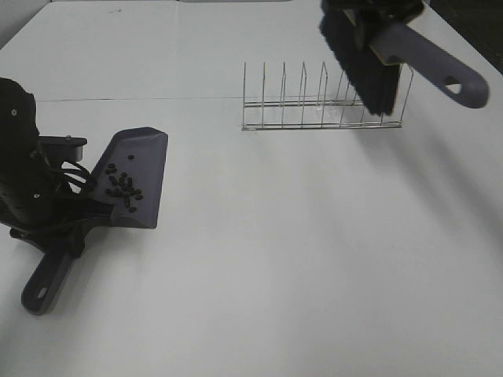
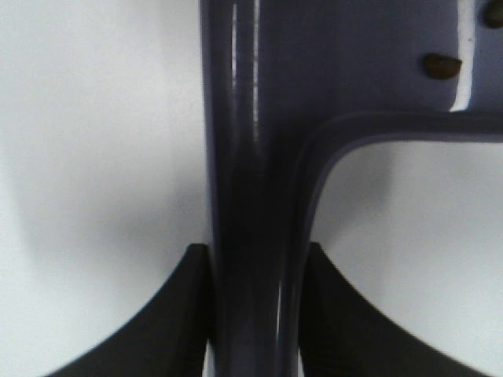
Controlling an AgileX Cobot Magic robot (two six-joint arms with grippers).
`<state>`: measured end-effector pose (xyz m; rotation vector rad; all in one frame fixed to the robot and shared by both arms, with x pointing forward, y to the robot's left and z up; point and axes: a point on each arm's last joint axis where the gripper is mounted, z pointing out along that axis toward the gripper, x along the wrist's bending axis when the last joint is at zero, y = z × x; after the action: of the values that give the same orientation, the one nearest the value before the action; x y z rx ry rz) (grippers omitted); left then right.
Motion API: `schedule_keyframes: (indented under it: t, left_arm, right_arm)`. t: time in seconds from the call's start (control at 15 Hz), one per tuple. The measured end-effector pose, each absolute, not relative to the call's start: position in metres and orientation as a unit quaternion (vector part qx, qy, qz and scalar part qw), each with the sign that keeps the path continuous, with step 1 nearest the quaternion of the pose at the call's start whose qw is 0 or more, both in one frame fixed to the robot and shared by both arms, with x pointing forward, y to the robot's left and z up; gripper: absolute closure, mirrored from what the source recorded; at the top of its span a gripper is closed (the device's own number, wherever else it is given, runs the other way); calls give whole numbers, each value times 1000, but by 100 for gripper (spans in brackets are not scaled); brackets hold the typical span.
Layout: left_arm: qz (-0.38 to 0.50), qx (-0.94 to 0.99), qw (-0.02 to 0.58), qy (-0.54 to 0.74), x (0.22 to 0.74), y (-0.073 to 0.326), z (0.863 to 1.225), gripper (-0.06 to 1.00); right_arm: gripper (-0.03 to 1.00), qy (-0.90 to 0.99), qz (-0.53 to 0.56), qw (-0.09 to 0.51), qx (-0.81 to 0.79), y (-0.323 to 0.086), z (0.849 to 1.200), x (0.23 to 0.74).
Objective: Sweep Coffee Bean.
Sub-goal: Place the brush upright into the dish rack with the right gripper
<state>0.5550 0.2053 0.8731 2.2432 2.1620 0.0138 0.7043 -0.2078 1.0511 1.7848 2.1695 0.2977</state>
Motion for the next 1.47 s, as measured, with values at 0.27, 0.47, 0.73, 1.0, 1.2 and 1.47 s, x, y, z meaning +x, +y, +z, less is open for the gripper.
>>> schedule_keyframes:
  t: [0.27, 0.47, 0.73, 1.0, 1.2, 1.47]
  left_arm:
    - [4, 720, 13, 694, 555, 205, 873, 69]
    - [4, 720, 13, 694, 555, 205, 873, 69]
    - [4, 720, 13, 694, 555, 205, 873, 69]
    - [4, 719, 13, 694, 555, 205, 873, 69]
    - [4, 719, 13, 694, 555, 205, 873, 69]
    - [4, 719, 14, 695, 555, 205, 873, 69]
  right_arm:
    - [70, 726, 55, 112, 677, -267, 1025, 691]
    - [70, 727, 19, 73, 682, -271, 996, 680]
    - [70, 730, 12, 57, 681, -270, 967, 671]
    - [70, 729, 35, 94, 677, -272, 966, 678]
    - [70, 721, 32, 103, 684, -286, 966, 680]
    - [70, 716, 47, 115, 686, -292, 963, 685]
